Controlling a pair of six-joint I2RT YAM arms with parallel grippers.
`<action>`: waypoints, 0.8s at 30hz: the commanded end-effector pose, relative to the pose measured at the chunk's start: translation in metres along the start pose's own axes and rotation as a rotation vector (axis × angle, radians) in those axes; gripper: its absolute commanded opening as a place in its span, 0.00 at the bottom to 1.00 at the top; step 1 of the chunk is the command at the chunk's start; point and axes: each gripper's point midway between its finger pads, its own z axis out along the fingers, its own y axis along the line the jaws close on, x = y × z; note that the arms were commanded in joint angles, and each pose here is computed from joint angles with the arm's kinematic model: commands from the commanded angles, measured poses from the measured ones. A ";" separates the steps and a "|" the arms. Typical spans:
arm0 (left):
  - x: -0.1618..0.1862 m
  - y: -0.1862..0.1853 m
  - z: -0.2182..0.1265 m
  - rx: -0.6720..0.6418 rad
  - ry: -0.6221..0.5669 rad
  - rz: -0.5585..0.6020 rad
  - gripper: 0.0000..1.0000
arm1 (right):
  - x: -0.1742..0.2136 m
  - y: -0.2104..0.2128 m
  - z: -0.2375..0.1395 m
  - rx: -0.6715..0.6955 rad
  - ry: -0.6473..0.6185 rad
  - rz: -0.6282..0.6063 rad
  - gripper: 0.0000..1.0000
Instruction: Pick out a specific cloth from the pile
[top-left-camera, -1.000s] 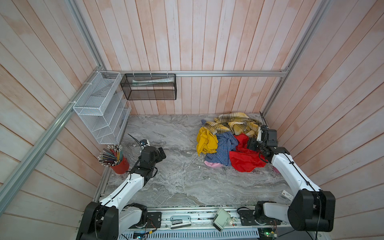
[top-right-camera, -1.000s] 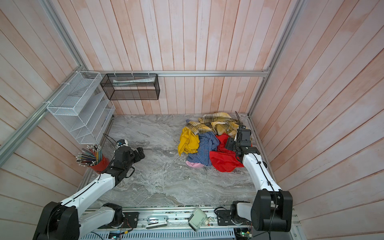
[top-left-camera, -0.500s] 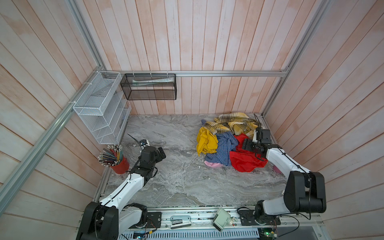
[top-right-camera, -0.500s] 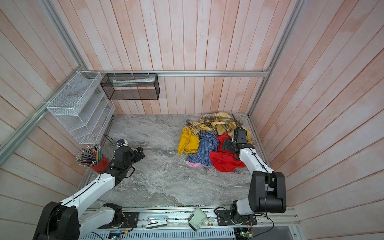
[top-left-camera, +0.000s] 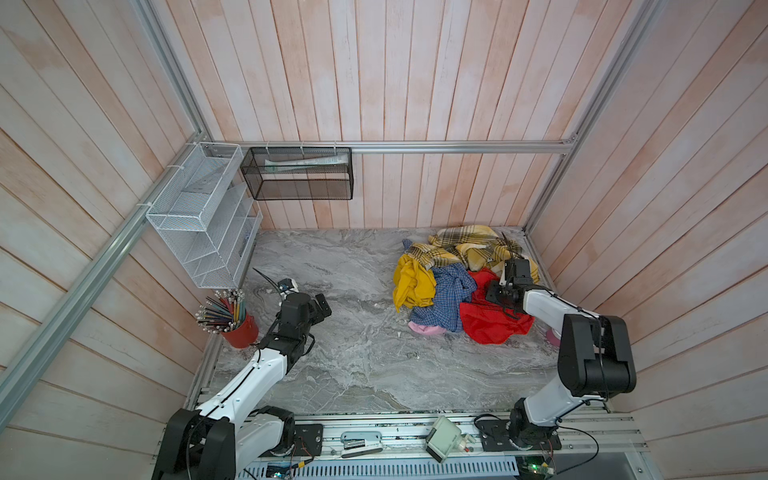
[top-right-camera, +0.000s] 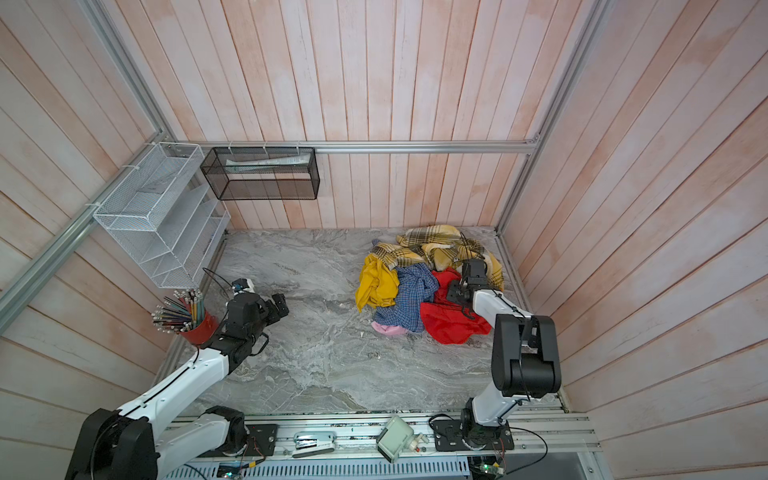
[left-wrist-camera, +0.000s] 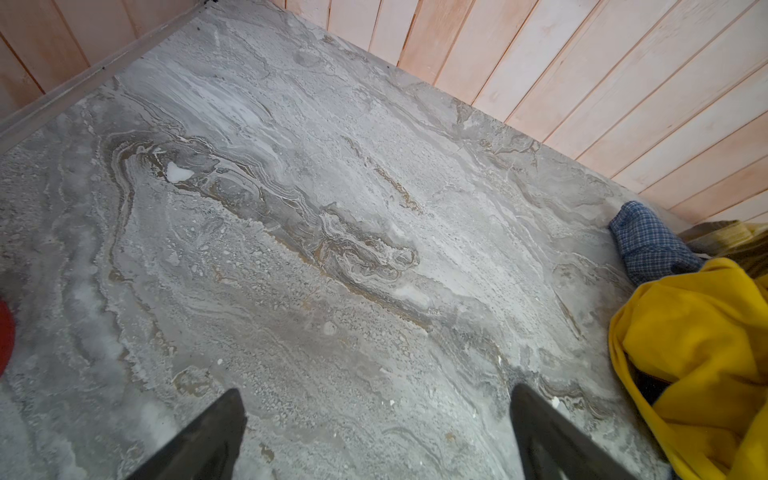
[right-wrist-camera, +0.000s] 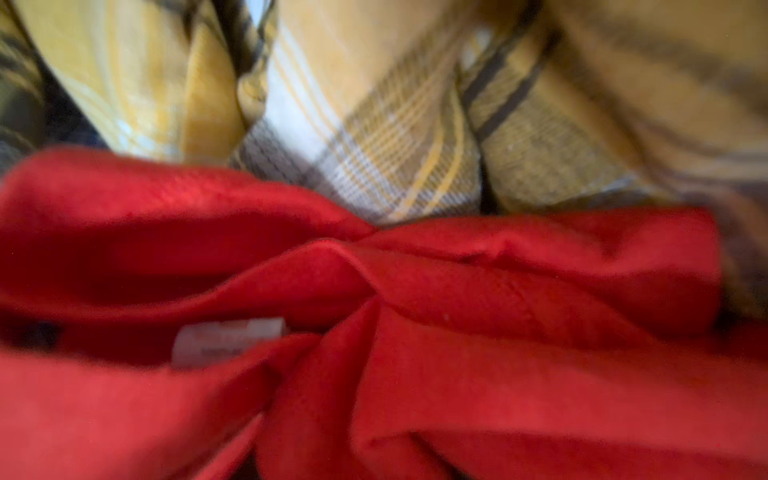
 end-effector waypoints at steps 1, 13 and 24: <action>0.000 0.002 -0.003 -0.008 -0.012 -0.007 1.00 | -0.006 0.004 0.002 -0.031 -0.046 0.016 0.25; 0.000 0.004 -0.004 -0.014 -0.016 -0.004 1.00 | -0.033 0.019 -0.057 -0.129 -0.198 0.013 0.00; -0.001 0.002 -0.003 -0.007 -0.015 -0.005 1.00 | -0.078 0.039 -0.177 -0.202 -0.441 0.030 0.00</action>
